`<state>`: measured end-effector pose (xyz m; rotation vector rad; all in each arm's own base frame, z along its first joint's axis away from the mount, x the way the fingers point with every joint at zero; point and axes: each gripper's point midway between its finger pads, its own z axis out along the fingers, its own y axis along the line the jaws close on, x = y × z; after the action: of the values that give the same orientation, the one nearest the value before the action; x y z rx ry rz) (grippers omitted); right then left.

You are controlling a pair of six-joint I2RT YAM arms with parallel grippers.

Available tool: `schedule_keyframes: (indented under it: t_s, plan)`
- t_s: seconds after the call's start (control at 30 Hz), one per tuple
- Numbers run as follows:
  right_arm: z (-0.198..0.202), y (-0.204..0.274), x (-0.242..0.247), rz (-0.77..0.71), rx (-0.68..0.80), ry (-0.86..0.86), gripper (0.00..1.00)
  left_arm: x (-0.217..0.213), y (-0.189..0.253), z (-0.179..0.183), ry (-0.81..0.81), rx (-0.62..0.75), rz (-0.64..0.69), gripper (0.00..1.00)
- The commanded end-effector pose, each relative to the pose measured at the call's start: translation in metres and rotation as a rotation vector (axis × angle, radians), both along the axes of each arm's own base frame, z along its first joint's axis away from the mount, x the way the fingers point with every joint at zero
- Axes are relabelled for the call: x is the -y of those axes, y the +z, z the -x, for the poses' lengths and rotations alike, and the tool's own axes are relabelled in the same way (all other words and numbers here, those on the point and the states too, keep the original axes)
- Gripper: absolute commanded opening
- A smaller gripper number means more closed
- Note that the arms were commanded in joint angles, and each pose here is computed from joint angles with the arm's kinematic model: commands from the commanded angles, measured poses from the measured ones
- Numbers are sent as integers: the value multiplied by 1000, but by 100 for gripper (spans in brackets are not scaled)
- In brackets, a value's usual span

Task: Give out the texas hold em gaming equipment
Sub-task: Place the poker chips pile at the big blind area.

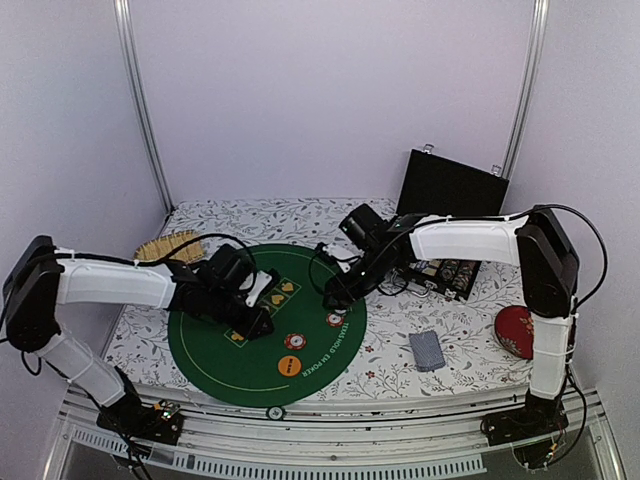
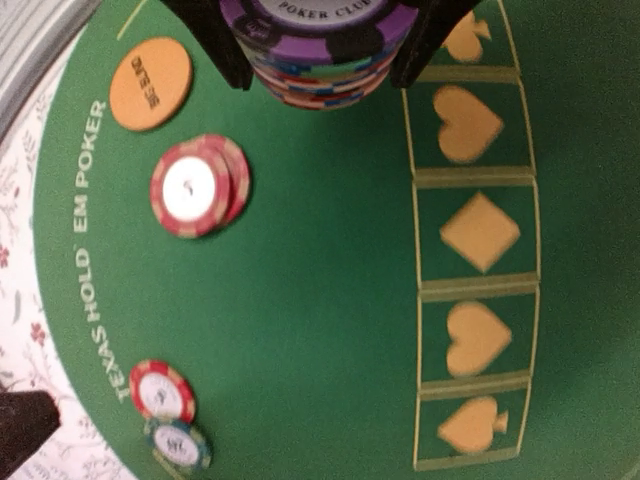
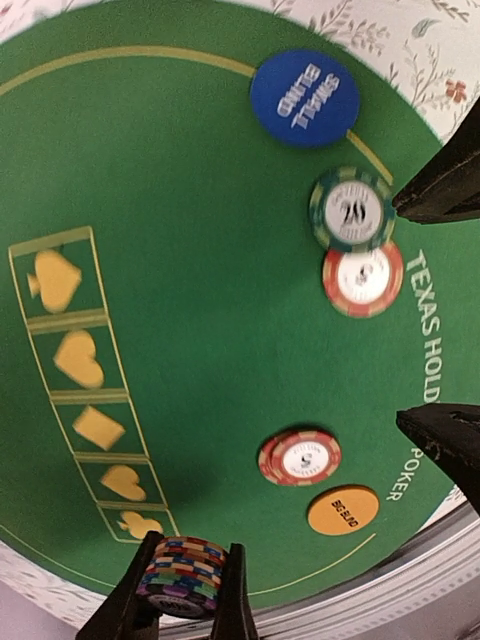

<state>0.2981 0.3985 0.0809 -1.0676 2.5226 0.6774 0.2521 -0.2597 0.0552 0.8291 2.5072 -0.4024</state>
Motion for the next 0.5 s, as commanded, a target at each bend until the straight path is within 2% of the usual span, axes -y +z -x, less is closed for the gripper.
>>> schedule_keyframes:
  t_s: [0.0,0.17,0.3,0.47]
  plan:
    - [19,-12,-31,52,68,112,64,-14,-12,58,102,-158,-23,0]
    - [30,-20,-67,36,77,138,64,-20,-24,100,130,-184,-98,0]
    - [42,-32,-87,30,73,159,64,-40,-38,112,177,-187,-156,0]
    - [54,-48,-97,47,70,176,65,-53,-43,116,210,-168,-166,0]
